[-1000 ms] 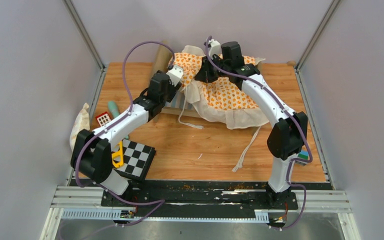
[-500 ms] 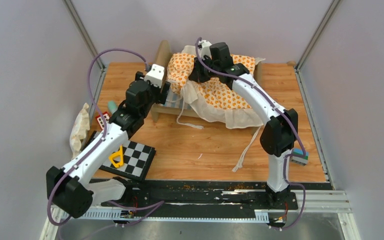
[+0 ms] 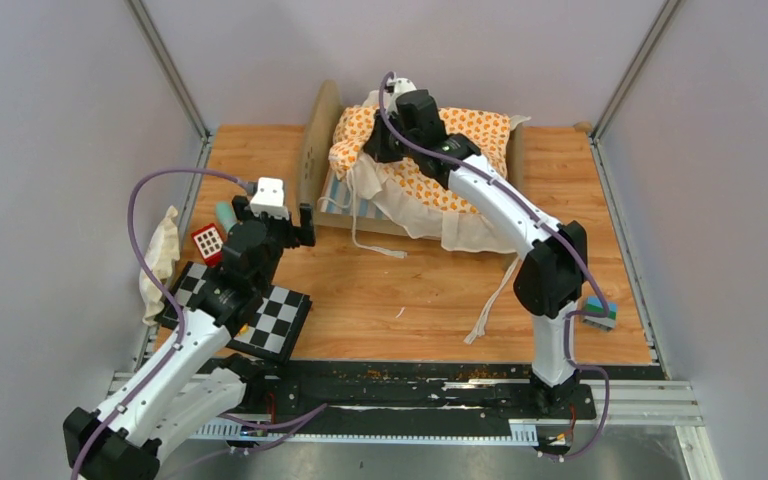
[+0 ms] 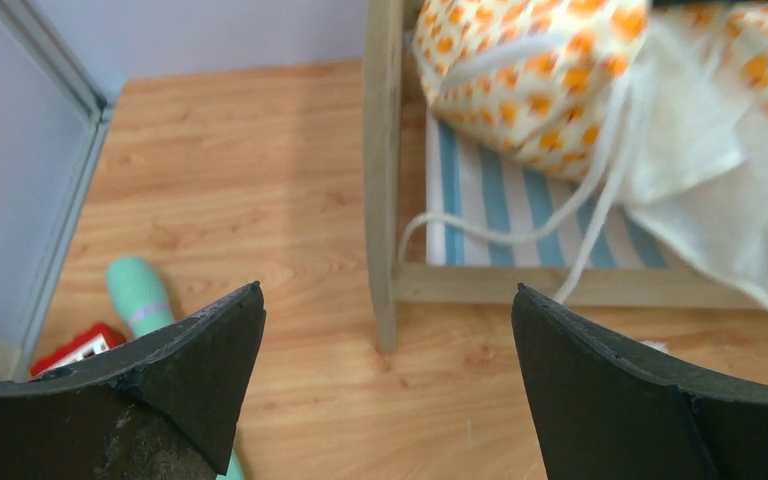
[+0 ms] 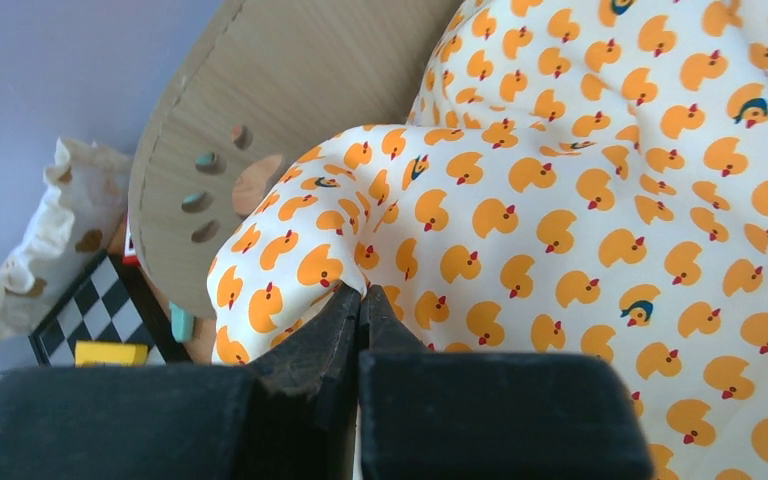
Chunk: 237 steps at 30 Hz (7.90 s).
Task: Set up the pet bed
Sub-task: Cross the ropes on the bed frame.
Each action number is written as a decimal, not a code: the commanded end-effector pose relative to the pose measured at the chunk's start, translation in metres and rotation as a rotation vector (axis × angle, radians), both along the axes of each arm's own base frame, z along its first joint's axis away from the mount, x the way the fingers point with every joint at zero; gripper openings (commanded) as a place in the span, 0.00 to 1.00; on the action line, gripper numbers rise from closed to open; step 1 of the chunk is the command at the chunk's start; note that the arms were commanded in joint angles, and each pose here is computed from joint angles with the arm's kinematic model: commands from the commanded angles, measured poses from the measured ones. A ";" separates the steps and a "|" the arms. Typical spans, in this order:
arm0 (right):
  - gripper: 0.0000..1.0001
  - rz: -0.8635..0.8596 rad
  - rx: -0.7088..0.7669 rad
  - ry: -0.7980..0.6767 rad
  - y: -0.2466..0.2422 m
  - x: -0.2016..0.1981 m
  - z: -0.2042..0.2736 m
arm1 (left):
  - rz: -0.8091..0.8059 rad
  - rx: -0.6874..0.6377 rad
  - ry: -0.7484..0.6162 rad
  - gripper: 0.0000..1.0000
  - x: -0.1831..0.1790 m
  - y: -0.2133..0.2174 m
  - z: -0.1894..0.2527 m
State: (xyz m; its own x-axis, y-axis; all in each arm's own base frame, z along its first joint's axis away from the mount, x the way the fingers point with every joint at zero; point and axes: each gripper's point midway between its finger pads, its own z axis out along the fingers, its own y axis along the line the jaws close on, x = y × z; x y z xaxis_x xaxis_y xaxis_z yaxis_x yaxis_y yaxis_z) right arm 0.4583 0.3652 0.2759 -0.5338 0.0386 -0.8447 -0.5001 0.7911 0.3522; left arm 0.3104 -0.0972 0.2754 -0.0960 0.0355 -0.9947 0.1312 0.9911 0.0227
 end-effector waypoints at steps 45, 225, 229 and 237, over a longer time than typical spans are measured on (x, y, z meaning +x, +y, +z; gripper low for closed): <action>0.65 0.178 -0.016 -0.156 0.001 -0.055 0.047 | 0.105 -0.060 0.042 1.00 0.102 0.013 0.006; 0.00 0.017 -0.113 -0.762 0.101 -0.246 -0.151 | -0.193 -0.088 0.362 0.00 0.021 -0.054 0.044; 0.16 0.006 -0.114 -0.721 0.106 -0.223 -0.153 | -0.196 -0.096 0.356 0.00 0.019 -0.054 0.048; 0.34 -0.107 -0.090 -0.734 0.109 -0.168 -0.155 | -0.206 -0.104 0.354 0.00 0.015 -0.054 0.052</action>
State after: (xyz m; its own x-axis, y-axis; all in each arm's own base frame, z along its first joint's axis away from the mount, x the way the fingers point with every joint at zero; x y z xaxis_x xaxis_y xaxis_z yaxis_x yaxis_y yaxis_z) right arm 0.2701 0.4673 0.1191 0.1686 -0.0920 -0.9814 -0.5276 0.8326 -0.1687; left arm 0.3129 -0.1200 0.2405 -0.6468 0.0833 -0.7581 0.1842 0.9816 -0.0493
